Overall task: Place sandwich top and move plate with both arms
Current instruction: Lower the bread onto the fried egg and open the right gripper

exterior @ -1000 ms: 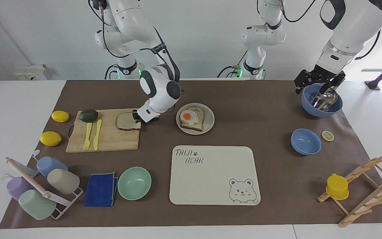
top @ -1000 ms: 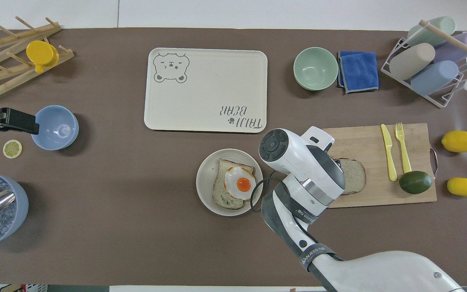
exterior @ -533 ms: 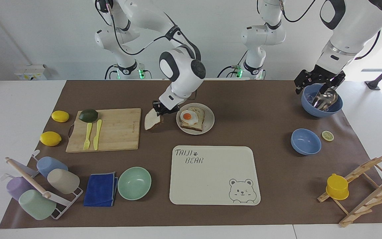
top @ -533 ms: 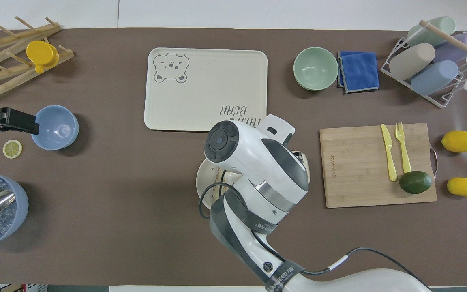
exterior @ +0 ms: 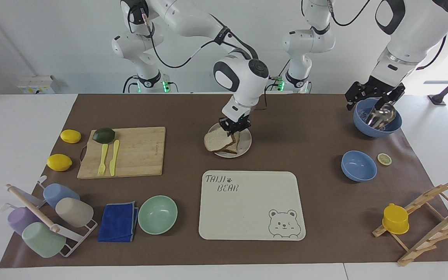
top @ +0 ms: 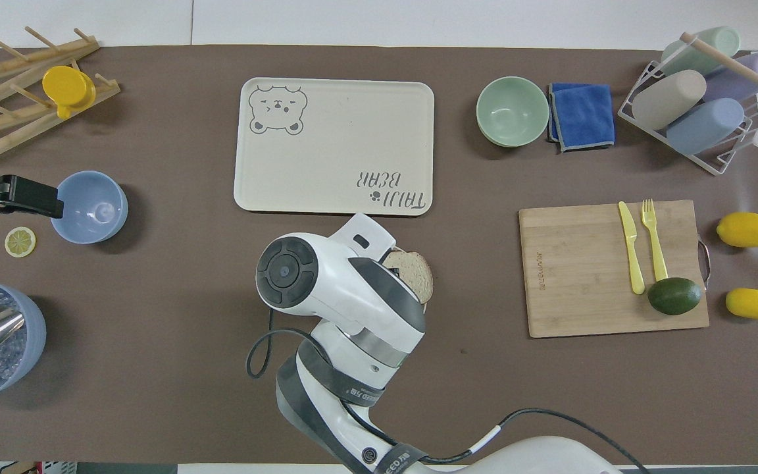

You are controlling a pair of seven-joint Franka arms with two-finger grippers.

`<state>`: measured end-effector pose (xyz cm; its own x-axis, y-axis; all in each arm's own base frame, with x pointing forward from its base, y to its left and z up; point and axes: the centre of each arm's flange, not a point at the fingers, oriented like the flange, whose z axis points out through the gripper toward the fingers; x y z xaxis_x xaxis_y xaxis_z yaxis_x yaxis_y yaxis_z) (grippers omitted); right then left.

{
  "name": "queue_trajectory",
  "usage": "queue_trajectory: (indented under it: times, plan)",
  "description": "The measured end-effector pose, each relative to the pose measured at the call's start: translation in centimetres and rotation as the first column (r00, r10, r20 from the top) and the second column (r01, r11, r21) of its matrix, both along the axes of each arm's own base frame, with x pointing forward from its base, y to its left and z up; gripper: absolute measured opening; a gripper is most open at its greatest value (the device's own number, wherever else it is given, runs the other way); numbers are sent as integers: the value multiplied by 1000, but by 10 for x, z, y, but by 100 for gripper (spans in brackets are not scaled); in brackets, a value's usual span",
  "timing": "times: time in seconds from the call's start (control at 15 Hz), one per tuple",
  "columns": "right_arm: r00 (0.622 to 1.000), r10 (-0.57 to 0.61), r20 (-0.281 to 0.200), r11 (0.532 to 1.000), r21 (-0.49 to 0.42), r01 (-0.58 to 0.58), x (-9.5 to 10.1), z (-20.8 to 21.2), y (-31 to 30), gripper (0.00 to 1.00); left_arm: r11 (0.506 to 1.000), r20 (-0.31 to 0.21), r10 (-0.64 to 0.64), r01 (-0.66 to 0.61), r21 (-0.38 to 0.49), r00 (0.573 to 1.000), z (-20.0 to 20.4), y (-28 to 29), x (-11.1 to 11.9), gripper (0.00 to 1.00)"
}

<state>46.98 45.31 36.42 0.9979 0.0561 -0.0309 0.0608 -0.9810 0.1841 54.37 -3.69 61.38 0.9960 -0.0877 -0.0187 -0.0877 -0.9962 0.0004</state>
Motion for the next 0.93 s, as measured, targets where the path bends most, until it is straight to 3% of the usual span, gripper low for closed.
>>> queue_trajectory:
  times: [0.27,0.33,0.53,0.6,0.73,0.87,0.93]
  plan:
    - [1000,-3,-10,999,39,3,-7,0,8,9,1000,0,4,-4,0,1000,0,2,0,100]
    - [1000,-2,-8,999,44,2,-7,-1,9,14,1000,0,5,-5,0,1000,0,3,0,100]
    - [1000,-10,-1,997,76,10,-6,5,12,41,1000,-1,6,-6,0,1000,0,3,0,100]
    - [1000,-11,7,996,85,10,-5,9,13,56,1000,-1,7,-7,0,1000,0,4,0,100]
    - [999,-16,30,994,105,13,-2,27,11,75,1000,-2,9,-9,0,1000,0,5,0,100]
    - [997,-48,63,991,131,40,10,55,-5,95,1000,-7,9,-9,0,1000,-3,5,-1,100]
    - [994,-81,79,987,142,69,22,72,-23,100,1000,-13,9,-9,1,1000,-6,5,-3,100]
